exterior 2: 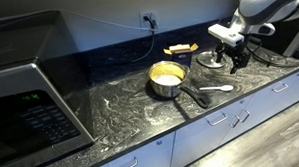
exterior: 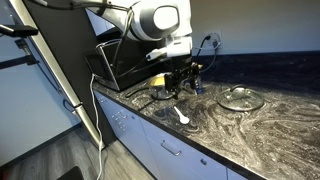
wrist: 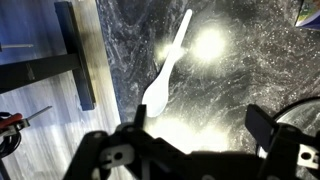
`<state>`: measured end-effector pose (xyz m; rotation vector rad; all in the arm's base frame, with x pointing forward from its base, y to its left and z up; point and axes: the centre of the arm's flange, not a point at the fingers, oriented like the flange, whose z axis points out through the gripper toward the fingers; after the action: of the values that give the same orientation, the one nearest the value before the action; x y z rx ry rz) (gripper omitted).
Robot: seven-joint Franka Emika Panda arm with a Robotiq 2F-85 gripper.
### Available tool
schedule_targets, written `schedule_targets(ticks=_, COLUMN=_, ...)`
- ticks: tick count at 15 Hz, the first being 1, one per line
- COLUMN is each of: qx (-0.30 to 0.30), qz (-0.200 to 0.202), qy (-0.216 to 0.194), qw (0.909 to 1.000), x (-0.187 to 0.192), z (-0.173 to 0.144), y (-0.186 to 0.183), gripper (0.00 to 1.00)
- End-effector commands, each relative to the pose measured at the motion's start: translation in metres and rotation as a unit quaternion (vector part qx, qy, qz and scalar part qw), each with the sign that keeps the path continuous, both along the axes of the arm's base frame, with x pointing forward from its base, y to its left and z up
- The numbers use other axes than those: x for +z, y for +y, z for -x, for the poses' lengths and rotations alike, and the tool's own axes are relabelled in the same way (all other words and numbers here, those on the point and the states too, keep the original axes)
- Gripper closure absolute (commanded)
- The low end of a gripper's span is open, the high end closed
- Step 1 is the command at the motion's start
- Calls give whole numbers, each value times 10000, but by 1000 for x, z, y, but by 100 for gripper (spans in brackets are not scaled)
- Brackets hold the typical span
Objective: Pick up the spoon, stir in the pot to mix the objects, put the spoon back on the table and then, pick up the lid and close the pot
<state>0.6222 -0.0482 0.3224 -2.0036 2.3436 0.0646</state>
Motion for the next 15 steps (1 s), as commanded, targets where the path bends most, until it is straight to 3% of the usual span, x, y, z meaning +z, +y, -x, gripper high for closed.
schedule_targets(ticks=1, qx=4, qz=0, qy=22, qw=10000, x=-3, z=0, y=0, gripper=0)
schedule_targets(ticks=5, qx=37, qz=-2, qy=99, qw=9999, x=-13, z=0, y=5, gripper=0)
schedule_targets(ticks=6, qx=24, qz=425, qy=-163, qw=9990, x=-15, z=-6, y=4, gripper=0)
schedule_targets(ticks=8, qx=427, qz=877, qy=-579, qw=9935, x=-9, z=-19, y=-5, gripper=0)
schedule_targets(ticks=12, qx=1283, qz=1515, qy=-1201, qw=9727, x=-2, z=-43, y=-29, gripper=0)
schedule_targets(ticks=15, qx=2088, qz=1855, qy=-1254, qw=9520, x=0, z=-58, y=-51, gripper=0)
